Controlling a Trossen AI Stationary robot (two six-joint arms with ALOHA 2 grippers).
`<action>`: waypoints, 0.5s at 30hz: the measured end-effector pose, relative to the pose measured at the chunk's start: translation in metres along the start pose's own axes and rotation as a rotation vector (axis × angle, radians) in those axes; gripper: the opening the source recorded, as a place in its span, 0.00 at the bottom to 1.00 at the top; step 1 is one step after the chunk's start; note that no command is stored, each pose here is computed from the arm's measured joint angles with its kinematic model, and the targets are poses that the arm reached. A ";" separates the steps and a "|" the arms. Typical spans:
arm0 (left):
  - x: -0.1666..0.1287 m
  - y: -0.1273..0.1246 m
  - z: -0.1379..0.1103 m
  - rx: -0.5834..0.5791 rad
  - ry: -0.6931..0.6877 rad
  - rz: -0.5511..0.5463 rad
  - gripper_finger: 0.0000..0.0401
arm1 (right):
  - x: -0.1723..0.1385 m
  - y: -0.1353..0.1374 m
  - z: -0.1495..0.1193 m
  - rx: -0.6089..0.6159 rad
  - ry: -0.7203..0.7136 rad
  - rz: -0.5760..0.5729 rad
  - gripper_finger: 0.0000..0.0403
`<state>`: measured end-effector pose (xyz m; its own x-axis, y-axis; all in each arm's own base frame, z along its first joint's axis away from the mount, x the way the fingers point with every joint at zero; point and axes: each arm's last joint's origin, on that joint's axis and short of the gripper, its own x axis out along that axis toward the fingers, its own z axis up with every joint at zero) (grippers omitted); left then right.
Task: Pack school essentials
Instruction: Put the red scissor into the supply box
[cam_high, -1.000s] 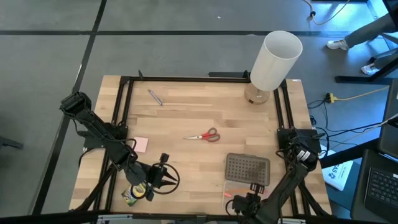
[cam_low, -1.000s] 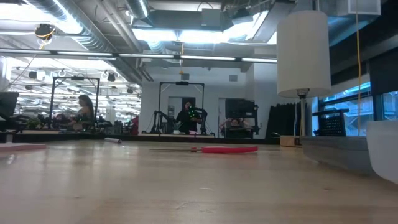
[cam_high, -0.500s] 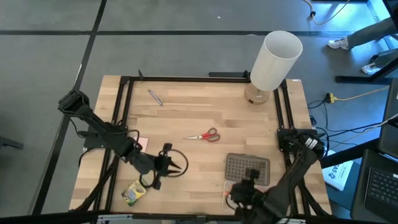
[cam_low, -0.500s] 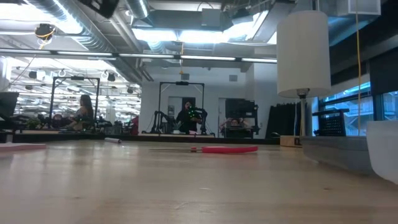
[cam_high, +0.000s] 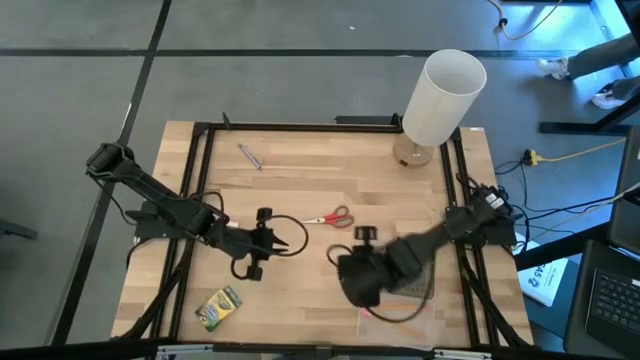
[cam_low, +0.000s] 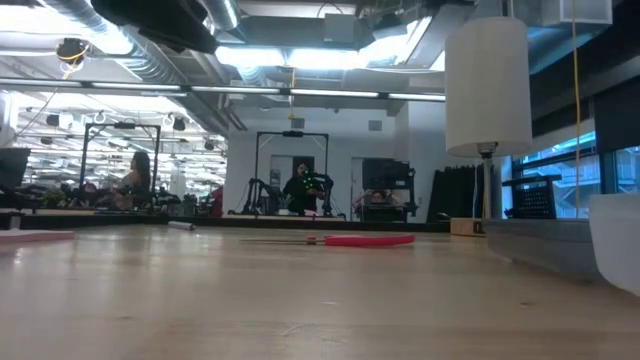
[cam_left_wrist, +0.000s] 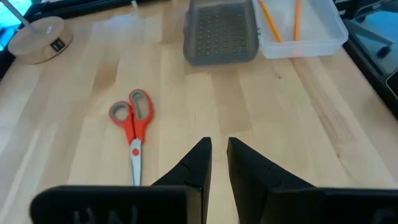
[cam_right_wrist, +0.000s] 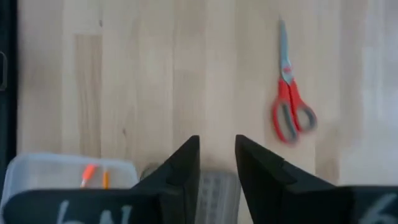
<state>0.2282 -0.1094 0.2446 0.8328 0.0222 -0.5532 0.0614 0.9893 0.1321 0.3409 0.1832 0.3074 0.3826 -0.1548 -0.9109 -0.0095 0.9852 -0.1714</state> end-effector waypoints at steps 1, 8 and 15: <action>0.000 0.001 0.000 -0.002 0.002 0.002 0.12 | 0.006 -0.007 0.005 -0.011 -0.007 0.034 0.26; -0.001 0.002 -0.003 0.005 0.030 0.007 0.12 | 0.064 -0.045 0.005 -0.033 0.083 0.140 0.26; -0.003 0.005 -0.003 0.000 0.035 0.015 0.12 | 0.111 -0.076 -0.007 -0.030 0.106 0.156 0.26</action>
<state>0.2245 -0.1039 0.2446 0.8139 0.0424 -0.5795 0.0489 0.9888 0.1410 0.3780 0.0902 0.2170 0.2750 -0.0087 -0.9614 -0.0890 0.9954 -0.0345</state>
